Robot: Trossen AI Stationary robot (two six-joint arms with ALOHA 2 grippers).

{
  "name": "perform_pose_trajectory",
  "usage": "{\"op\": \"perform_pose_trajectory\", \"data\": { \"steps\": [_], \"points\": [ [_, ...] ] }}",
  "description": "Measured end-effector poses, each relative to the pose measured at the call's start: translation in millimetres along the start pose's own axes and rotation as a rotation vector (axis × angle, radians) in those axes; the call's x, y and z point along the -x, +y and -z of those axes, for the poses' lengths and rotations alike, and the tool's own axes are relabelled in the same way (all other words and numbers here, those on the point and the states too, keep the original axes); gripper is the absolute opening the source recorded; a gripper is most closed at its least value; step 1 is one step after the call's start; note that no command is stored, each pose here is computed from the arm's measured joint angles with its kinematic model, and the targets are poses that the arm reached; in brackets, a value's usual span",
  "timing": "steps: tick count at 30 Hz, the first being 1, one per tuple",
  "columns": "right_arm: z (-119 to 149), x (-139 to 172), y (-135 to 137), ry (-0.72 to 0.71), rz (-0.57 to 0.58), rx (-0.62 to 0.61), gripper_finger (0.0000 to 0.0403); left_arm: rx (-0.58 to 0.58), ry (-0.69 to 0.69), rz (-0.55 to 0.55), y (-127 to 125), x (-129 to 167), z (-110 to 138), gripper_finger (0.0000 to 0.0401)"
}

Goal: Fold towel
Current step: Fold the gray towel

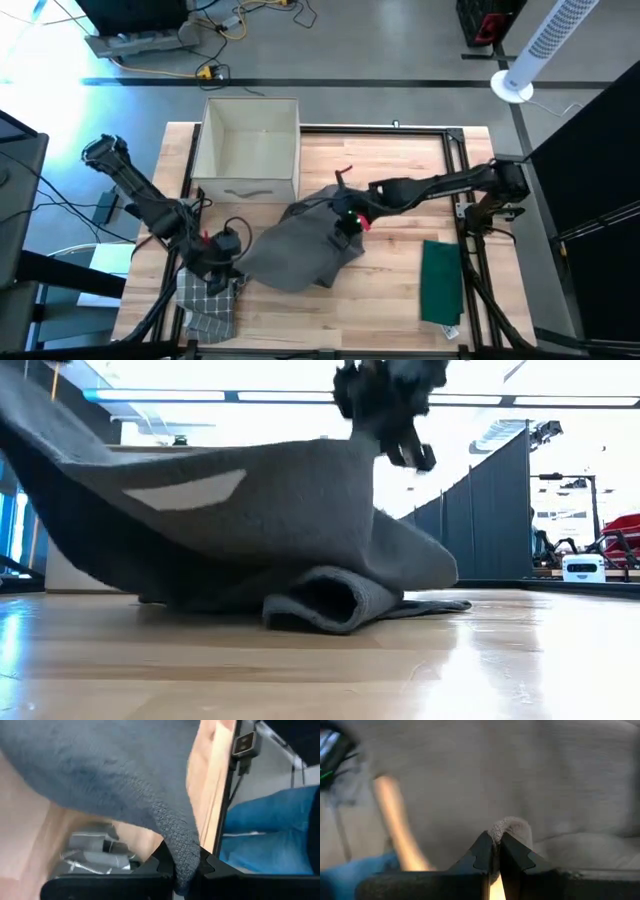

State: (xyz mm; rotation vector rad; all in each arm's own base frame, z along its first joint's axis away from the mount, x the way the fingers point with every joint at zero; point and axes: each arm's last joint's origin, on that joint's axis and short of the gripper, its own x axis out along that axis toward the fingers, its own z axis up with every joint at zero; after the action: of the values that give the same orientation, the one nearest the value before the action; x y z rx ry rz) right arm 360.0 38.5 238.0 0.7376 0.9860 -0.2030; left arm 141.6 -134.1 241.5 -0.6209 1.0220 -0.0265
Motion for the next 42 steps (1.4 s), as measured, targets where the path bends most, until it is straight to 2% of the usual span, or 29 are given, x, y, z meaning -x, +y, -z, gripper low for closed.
{"op": "perform_pose_trajectory", "data": {
  "steps": [3,7,12,15,20,24,28,32,34,36,39,42],
  "points": [
    [10.2,-15.9,-19.1,-0.017,0.031,-0.064,0.0006,0.063,0.032,-0.029,10.0,-10.2,10.9,0.0000],
    [16.9,-26.5,-31.2,-0.045,0.041,-0.056,0.0006,0.116,0.063,-0.072,21.7,-18.4,18.1,0.0000],
    [16.3,-23.6,-20.9,-0.038,0.001,0.123,0.0012,0.137,0.049,-0.078,25.8,-20.5,13.8,0.0000],
    [11.6,-16.1,-12.1,-0.039,-0.002,0.247,0.0056,0.132,0.024,-0.036,23.3,-21.4,7.9,0.0000],
    [1.2,13.4,3.6,0.048,0.059,0.545,0.0145,0.132,-0.008,0.001,21.3,-22.2,1.2,0.0000],
    [-4.7,41.6,14.7,0.148,0.094,0.792,0.0190,0.130,-0.015,-0.001,21.8,-22.3,0.0,0.0000],
    [-7.2,58.5,22.6,0.192,0.074,1.029,0.0209,0.127,-0.018,-0.001,21.8,-22.3,-0.1,0.0000],
    [-0.9,54.9,33.0,0.170,0.038,1.505,0.0211,0.126,-0.018,-0.002,21.8,-22.3,-0.1,0.0000],
    [0.0,46.3,36.9,0.128,0.028,1.624,0.0209,0.126,-0.017,-0.002,21.8,-22.3,0.0,0.0000],
    [-6.1,34.8,39.4,0.049,0.023,1.613,0.0205,0.126,-0.014,0.000,21.7,-22.3,0.0,0.0000],
    [-21.4,18.1,33.6,-0.005,0.017,1.534,0.0198,0.126,0.020,0.016,21.1,-22.3,1.0,0.0000],
    [-34.1,-0.8,25.9,0.038,0.010,1.496,0.0192,0.132,0.063,0.035,20.5,-22.2,2.2,0.0000]
  ]
}}
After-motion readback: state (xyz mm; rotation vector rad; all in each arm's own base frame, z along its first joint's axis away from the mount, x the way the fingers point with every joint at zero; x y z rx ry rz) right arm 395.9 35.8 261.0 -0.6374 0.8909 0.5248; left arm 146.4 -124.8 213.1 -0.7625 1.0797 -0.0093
